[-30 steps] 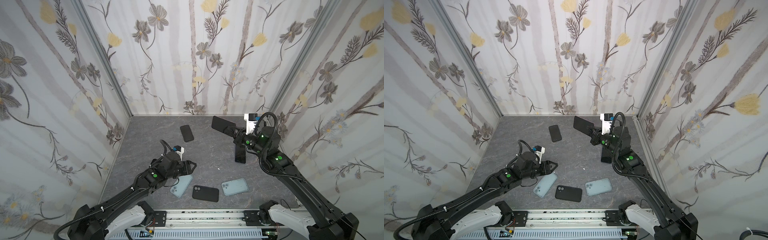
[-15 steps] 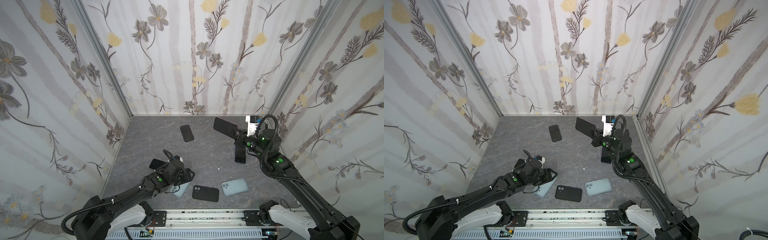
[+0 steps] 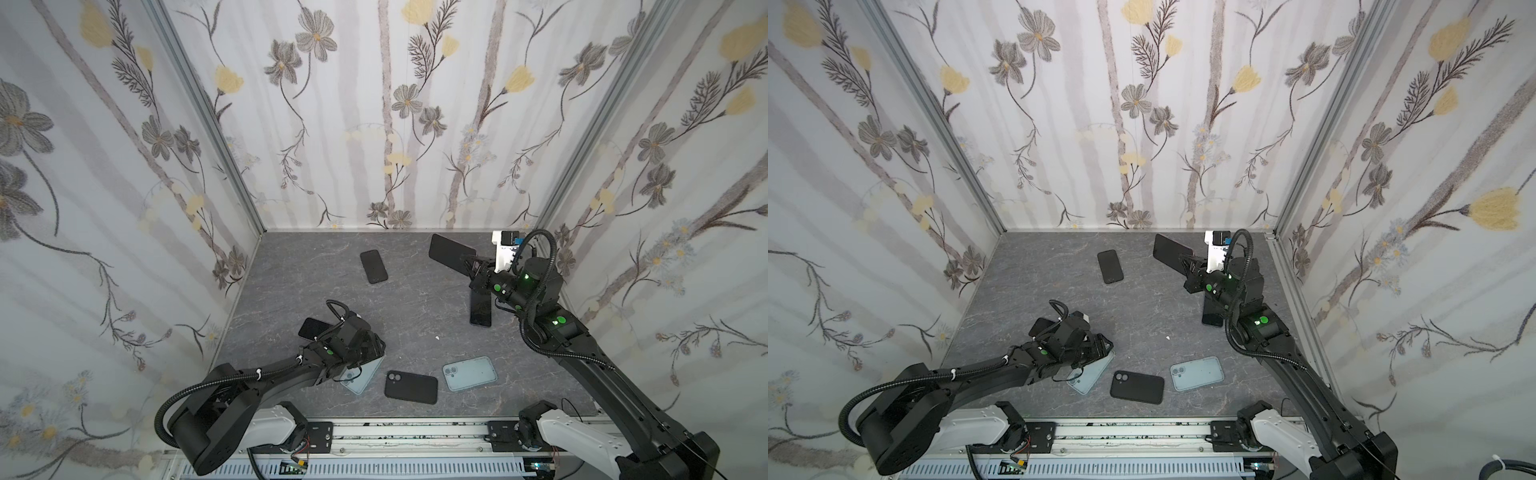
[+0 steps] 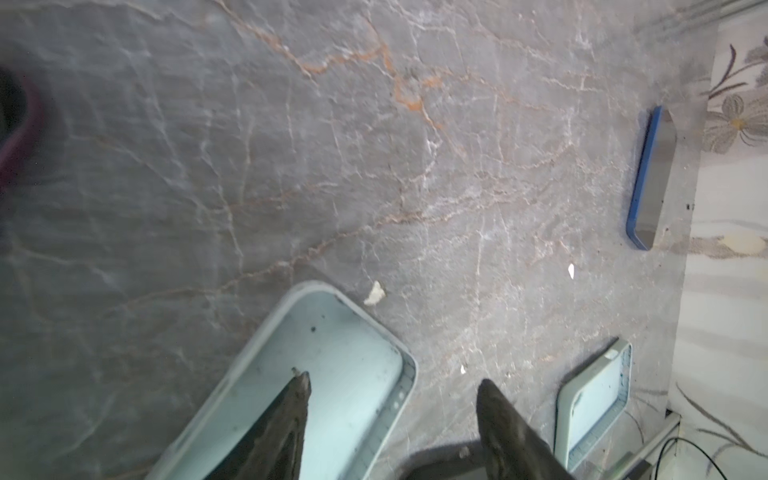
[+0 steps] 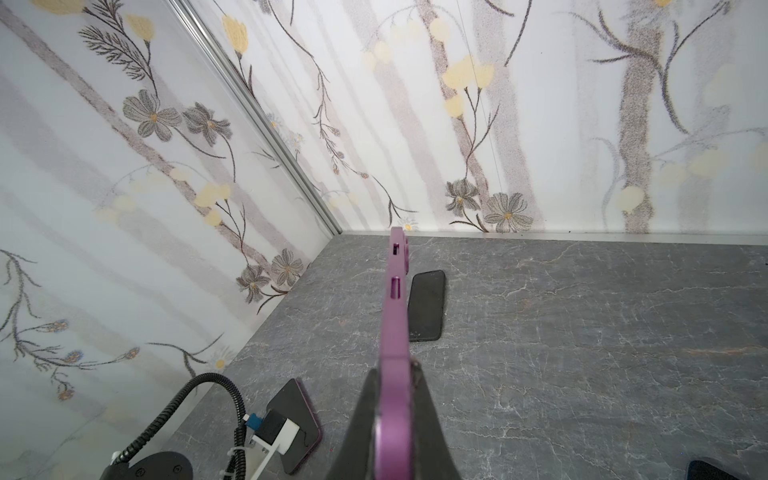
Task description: Put the phone into the phone case
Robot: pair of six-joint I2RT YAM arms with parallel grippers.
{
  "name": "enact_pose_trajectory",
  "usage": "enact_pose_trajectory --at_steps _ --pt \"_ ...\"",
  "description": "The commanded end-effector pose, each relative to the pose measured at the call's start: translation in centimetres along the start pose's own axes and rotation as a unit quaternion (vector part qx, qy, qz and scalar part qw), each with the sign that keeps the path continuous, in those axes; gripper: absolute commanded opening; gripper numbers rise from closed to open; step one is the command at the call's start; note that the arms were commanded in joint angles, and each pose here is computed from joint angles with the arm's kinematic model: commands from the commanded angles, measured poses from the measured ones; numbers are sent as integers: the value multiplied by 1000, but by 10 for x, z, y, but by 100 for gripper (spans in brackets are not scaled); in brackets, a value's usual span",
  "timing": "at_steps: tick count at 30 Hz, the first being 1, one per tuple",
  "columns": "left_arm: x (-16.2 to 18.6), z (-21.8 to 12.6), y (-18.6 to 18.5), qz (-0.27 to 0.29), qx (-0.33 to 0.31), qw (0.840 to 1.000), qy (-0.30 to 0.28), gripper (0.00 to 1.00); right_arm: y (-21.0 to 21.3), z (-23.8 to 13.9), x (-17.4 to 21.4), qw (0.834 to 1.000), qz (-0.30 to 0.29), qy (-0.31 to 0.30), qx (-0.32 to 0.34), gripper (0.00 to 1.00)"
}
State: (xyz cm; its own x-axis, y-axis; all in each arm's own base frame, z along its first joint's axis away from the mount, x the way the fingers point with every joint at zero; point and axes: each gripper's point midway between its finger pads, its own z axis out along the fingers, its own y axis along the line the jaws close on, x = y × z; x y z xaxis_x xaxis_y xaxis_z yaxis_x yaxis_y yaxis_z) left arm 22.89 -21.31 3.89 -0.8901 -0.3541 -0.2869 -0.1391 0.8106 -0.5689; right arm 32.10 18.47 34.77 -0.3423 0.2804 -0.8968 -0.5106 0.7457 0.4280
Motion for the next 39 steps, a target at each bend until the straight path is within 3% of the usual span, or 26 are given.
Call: enact_pose_trajectory --at_steps 1,9,15,27,39 --pt "-15 7 -6 16 9 1000 -15 64 0 0 -11 1000 -12 -22 1 0" --pt "-15 33 -18 23 17 999 18 63 -8 1 -12 1000 -15 -24 14 0" --pt "-35 51 -34 37 15 999 -5 63 -12 3 -11 1000 -13 -22 19 0" --pt "-62 125 -107 116 56 991 37 63 -21 1 -20 999 -13 -29 30 0" --pt "-67 158 -174 152 117 981 41 63 -23 -5 -23 999 -11 -29 35 0"
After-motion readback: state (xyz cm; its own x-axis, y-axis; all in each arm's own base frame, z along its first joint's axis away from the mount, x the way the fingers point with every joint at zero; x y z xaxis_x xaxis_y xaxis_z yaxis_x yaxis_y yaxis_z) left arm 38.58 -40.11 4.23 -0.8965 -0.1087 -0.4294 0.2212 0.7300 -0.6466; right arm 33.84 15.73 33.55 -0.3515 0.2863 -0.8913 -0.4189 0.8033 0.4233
